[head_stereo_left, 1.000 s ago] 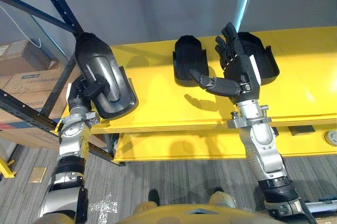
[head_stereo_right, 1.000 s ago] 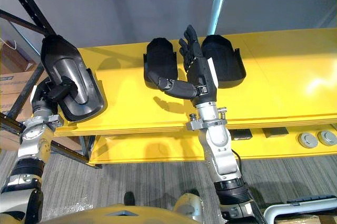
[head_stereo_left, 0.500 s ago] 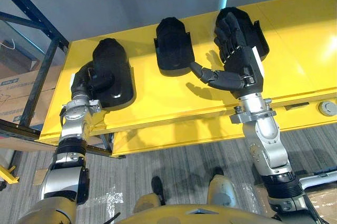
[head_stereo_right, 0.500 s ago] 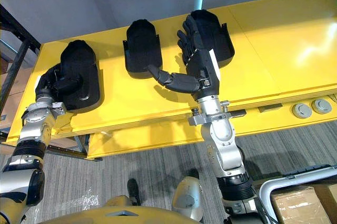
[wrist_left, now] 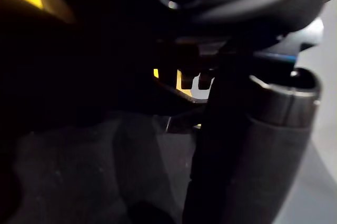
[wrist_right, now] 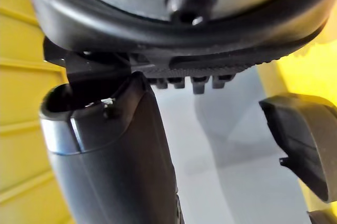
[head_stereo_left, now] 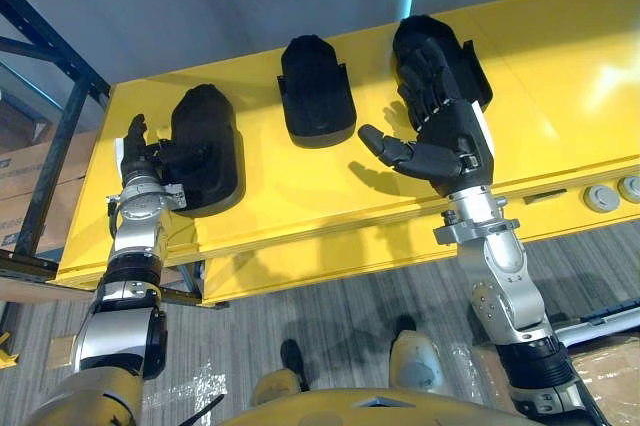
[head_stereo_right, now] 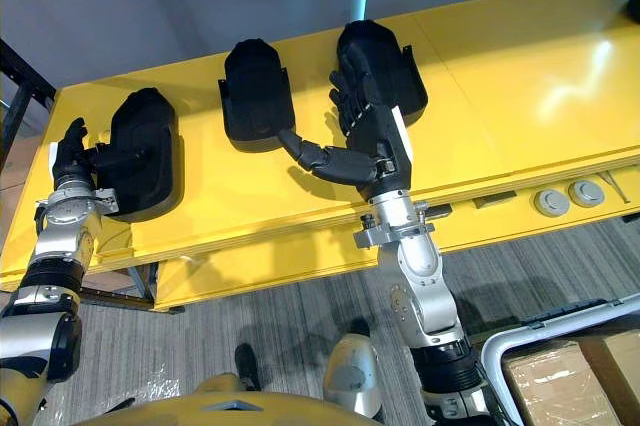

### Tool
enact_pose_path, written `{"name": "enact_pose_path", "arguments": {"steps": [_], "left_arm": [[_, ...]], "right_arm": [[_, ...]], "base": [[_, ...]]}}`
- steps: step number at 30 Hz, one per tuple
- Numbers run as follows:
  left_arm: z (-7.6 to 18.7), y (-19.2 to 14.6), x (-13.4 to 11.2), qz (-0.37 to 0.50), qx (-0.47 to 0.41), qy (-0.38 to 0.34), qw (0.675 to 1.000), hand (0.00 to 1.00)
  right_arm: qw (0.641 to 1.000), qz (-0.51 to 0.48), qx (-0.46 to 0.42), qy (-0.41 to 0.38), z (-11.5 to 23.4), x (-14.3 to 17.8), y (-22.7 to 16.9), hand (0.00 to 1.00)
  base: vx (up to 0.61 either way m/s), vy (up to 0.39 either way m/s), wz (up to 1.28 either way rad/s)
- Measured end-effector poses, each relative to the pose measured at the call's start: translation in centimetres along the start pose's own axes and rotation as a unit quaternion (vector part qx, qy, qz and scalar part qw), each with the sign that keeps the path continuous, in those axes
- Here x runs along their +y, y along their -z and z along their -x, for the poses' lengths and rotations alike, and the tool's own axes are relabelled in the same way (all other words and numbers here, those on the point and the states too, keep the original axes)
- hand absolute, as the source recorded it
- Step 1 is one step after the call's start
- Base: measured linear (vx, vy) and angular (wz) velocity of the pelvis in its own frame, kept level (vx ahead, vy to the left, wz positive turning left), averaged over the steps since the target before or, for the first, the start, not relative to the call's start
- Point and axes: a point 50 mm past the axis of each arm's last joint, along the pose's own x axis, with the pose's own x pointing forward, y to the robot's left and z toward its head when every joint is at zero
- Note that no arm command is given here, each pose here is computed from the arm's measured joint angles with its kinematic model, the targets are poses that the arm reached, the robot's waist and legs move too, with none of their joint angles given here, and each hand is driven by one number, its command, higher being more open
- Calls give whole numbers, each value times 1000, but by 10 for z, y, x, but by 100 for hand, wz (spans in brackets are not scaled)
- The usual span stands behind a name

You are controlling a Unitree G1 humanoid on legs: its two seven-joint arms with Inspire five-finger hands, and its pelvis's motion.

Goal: Walk over and take three plastic housings, then place them on the shelf

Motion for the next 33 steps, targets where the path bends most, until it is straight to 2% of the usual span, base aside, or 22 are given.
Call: {"name": "enact_pose_path", "arguments": {"steps": [4, 6, 11, 15, 20, 28, 33], "left_arm": [[4, -18, -6, 17, -57, -14, 998, 100], [17, -48, -12, 51, -145, 3, 988, 100], [58, -126, -13, 122, -349, 25, 929, 100], [86, -147, -8, 147, -428, 43, 891, 100], [110, -124, 1, 115, -432, 53, 893, 100], [139, -64, 5, 76, -347, 112, 928, 100], [157, -23, 6, 69, -267, 143, 950, 100]], "right_arm": [[1000, -8, -7, 0, 0, 3, 0, 100], [1000, -15, -17, -1, -1, 5, 0, 100], [1000, -21, -6, -10, 0, 11, 9, 100], [1000, -11, -3, 4, -2, 14, 13, 100], [1000, -4, 0, 12, -2, 16, 15, 100], [1000, 1, 11, 29, 10, 17, 22, 100], [996, -1, -17, 82, 19, 13, 20, 100]], "base": [[22, 3, 7], [41, 21, 12], [26, 22, 14], [9, 3, 14], [16, 0, 16], [3, -4, 17], [29, -8, 7]]}}
